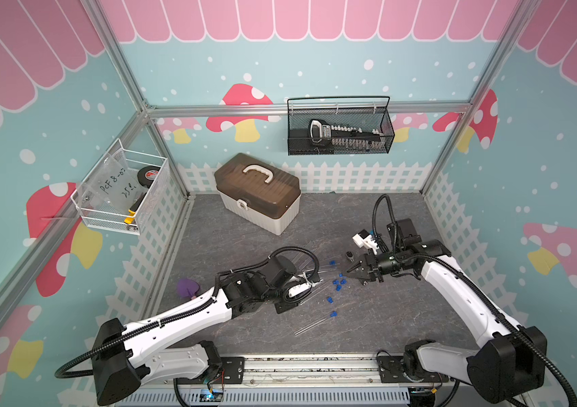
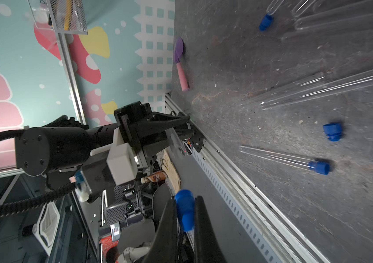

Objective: Remove stoppers from test tubes
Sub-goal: Open the stopper on the test tube, then place the test tube at the center of the board, then place the stopper at the center of the board.

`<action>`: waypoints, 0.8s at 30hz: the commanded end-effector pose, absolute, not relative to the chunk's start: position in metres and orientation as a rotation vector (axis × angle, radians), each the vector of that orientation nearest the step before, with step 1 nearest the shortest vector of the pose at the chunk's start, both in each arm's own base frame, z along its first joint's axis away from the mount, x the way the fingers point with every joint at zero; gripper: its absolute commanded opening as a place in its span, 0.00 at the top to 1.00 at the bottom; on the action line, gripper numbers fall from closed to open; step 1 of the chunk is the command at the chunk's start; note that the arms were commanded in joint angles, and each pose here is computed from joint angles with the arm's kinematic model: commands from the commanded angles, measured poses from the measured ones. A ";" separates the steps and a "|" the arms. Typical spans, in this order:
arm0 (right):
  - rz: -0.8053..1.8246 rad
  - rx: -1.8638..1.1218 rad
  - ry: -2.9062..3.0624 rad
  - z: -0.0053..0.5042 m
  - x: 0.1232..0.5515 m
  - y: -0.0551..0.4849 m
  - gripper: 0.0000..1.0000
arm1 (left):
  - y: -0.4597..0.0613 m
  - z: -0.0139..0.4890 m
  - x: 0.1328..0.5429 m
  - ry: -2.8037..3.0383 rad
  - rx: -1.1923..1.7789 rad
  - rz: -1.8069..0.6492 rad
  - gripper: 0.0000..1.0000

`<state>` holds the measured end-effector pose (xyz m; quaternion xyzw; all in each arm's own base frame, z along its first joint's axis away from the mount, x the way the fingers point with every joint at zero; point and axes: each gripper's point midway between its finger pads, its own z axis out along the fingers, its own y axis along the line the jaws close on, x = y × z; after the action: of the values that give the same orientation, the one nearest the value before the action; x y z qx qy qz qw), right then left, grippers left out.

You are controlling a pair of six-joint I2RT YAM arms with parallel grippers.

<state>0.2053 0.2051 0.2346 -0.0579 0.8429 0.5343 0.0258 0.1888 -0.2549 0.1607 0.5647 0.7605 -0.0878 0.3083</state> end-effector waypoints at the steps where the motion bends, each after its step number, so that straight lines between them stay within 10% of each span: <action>1: 1.550 -0.264 2.629 0.237 0.197 0.199 1.00 | -0.236 0.155 0.189 2.053 1.507 -0.141 1.00; 24: 1.028 0.206 3.029 0.069 0.209 0.161 1.00 | -0.318 0.063 0.222 2.362 1.375 -0.261 1.00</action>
<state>0.1981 0.1656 0.0810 0.0563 0.9365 0.3418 -0.0544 0.2121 -0.2943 0.0536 0.5081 0.8404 -0.0642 0.1772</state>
